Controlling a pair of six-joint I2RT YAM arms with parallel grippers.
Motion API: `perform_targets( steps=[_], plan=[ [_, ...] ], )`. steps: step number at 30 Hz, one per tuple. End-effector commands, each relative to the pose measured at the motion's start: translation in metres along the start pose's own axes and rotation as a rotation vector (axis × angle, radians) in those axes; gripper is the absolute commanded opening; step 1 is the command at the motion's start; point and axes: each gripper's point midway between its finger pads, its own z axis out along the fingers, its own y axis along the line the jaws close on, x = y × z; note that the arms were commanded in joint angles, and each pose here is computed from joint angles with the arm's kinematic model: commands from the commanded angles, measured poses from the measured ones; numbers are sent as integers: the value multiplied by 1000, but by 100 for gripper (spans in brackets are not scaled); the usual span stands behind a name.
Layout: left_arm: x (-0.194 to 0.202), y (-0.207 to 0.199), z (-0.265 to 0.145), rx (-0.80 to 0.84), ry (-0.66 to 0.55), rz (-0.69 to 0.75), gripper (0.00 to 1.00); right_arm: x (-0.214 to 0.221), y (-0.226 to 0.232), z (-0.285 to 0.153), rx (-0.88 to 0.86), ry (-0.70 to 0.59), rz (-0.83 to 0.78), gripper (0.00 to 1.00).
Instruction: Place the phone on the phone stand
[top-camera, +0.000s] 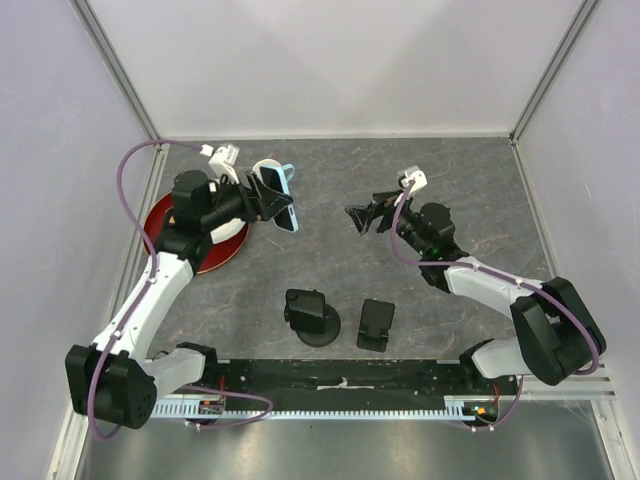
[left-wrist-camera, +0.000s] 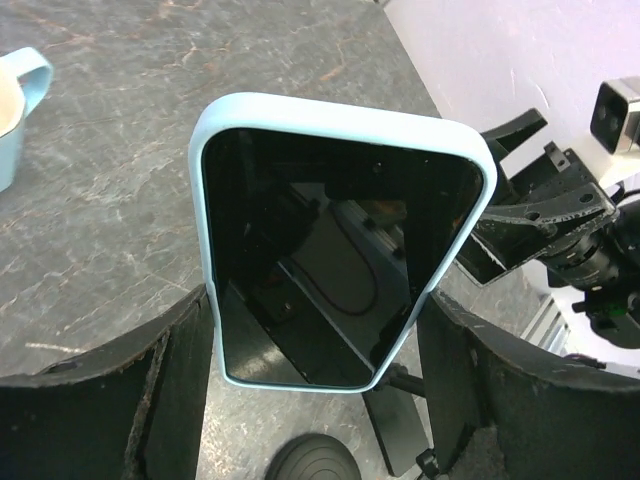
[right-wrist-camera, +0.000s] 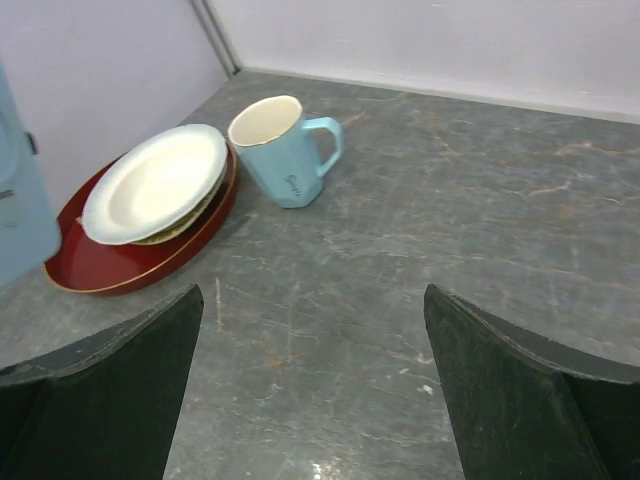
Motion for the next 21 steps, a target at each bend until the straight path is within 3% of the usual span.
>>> perform_targets(
  steps=[1, 7, 8, 10, 11, 13, 14, 15, 21],
  plan=[
    [-38, -40, 7, 116, -92, 216, 2, -12, 18, 10, -46, -2, -19, 98],
    [-39, -37, -3, 70, -165, 248, 2, -37, 30, 22, 21, 13, 16, 98],
    [-40, -36, -8, 52, -180, 245, 2, -61, 38, 28, 24, -18, 24, 98],
    [-37, -26, -11, -2, -186, 239, 2, -48, 31, 34, 94, 109, 78, 98],
    [-38, -27, -15, -8, -196, 251, 2, -82, 43, 45, 77, 89, 82, 98],
    [-35, -23, -17, -40, -194, 252, 2, -50, 42, 51, 90, 286, 97, 98],
    [-35, -19, -17, -58, -197, 256, 2, -70, 51, 58, 71, 277, 98, 98],
    [-34, -21, -18, -56, -198, 257, 2, -58, 51, 55, 76, 353, 103, 98],
    [-31, -25, -18, -36, -183, 255, 2, -87, 82, 70, -84, 346, 72, 93]
  ],
)
